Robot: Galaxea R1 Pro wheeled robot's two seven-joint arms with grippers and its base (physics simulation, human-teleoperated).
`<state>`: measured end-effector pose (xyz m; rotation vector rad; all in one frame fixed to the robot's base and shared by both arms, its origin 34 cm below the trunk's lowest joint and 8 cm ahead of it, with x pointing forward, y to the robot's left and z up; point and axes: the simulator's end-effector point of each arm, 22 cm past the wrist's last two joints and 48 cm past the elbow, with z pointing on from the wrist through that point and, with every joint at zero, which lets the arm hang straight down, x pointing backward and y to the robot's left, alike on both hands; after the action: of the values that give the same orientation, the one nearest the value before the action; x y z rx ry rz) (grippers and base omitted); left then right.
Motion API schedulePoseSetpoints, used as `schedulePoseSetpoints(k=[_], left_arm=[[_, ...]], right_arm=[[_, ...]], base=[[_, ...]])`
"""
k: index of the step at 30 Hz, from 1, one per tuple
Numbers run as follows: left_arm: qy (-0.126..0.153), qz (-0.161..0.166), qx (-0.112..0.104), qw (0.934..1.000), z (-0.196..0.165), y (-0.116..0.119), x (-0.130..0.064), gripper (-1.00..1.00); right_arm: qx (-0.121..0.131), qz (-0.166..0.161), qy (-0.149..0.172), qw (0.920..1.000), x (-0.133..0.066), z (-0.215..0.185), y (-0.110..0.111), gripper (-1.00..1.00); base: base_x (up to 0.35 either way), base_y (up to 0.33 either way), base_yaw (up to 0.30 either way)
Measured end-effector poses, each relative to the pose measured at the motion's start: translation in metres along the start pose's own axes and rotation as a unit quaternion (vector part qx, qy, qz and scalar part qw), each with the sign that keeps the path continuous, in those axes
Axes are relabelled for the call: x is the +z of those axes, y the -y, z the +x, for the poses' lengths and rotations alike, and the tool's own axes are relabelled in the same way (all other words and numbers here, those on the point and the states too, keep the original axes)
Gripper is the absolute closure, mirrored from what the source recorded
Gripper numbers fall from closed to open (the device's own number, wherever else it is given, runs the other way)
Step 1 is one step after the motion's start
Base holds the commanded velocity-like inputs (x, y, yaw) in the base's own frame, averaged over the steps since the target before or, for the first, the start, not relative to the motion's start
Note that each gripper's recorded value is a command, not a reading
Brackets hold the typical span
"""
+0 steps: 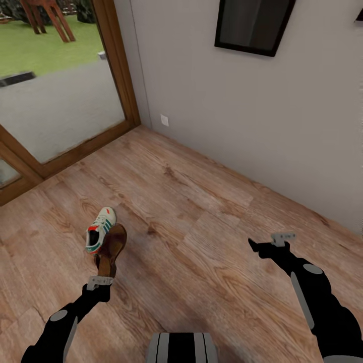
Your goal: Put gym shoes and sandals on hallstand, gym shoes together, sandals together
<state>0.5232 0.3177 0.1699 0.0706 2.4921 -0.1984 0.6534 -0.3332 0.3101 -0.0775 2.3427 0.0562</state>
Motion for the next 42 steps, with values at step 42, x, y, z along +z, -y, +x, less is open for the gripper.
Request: schedulePoseSetpoints(k=[42], left_arm=[[0.142,-0.021,-0.009,0.9896,-0.129,-0.010,-0.061,1.00]], right_arm=[[-0.006,0.003,0.116,0.9932,-0.079,-0.121,-0.002,-1.00]], base=[[0.000,0.000,0.000]])
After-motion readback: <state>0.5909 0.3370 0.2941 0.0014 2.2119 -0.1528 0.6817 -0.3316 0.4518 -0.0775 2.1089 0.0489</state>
